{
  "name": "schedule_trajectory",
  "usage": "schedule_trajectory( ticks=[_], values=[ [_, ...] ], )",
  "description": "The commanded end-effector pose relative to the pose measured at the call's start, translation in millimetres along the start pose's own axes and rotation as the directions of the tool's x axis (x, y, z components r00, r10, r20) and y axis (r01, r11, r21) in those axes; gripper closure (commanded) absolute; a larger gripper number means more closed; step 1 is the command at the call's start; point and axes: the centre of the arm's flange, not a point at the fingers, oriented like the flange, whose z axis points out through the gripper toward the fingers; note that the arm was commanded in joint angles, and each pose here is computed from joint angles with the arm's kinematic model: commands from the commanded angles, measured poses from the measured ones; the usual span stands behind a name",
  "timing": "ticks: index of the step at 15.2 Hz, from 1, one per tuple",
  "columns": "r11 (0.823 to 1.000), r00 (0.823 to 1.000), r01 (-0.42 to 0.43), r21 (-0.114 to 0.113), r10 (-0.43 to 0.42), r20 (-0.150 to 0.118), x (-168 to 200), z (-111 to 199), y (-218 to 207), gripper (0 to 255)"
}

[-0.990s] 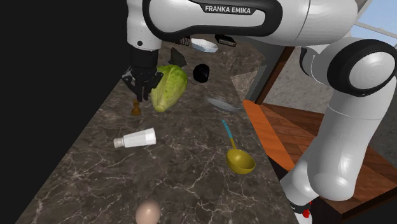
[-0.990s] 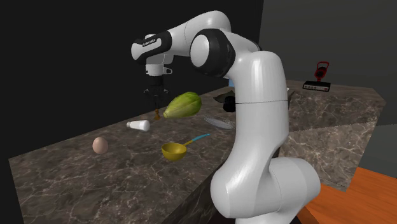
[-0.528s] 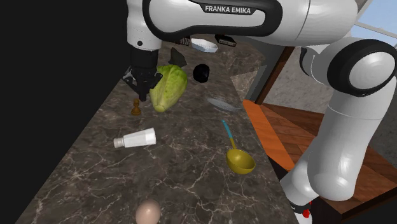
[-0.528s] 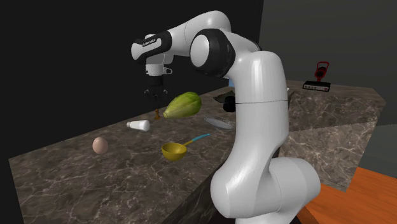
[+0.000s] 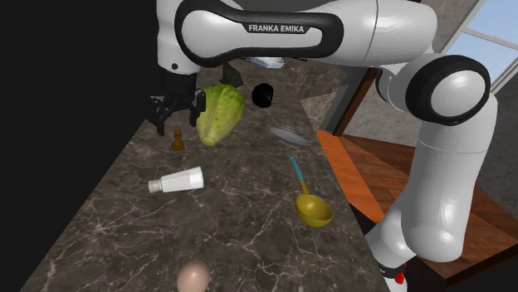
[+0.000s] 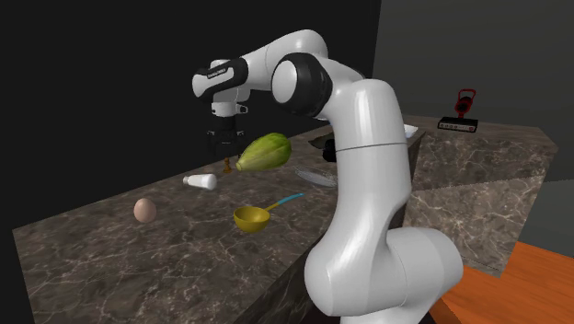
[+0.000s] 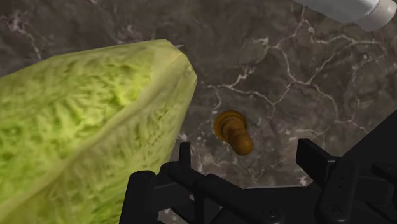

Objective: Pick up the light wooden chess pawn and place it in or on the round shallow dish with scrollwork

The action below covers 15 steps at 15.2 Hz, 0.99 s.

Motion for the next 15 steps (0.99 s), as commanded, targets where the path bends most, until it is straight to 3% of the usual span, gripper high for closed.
schedule_trajectory(
  ticks=[1,4,11,12,15],
  values=[
    [1.0,1.0,0.001,0.0,-0.001,-0.001,0.6,10.6,-0.3,0],
    [1.0,1.0,0.001,0.0,-0.001,-0.001,0.6,24.2,-0.3,0],
    [1.0,1.0,0.002,0.0,-0.002,-0.001,0.6,24.2,-0.3,0],
    [1.0,1.0,0.001,0.001,-0.001,-0.001,0.4,23.2,1.7,255],
    [1.0,1.0,0.001,0.0,-0.001,-0.001,0.1,25.3,0.6,255]
  ],
)
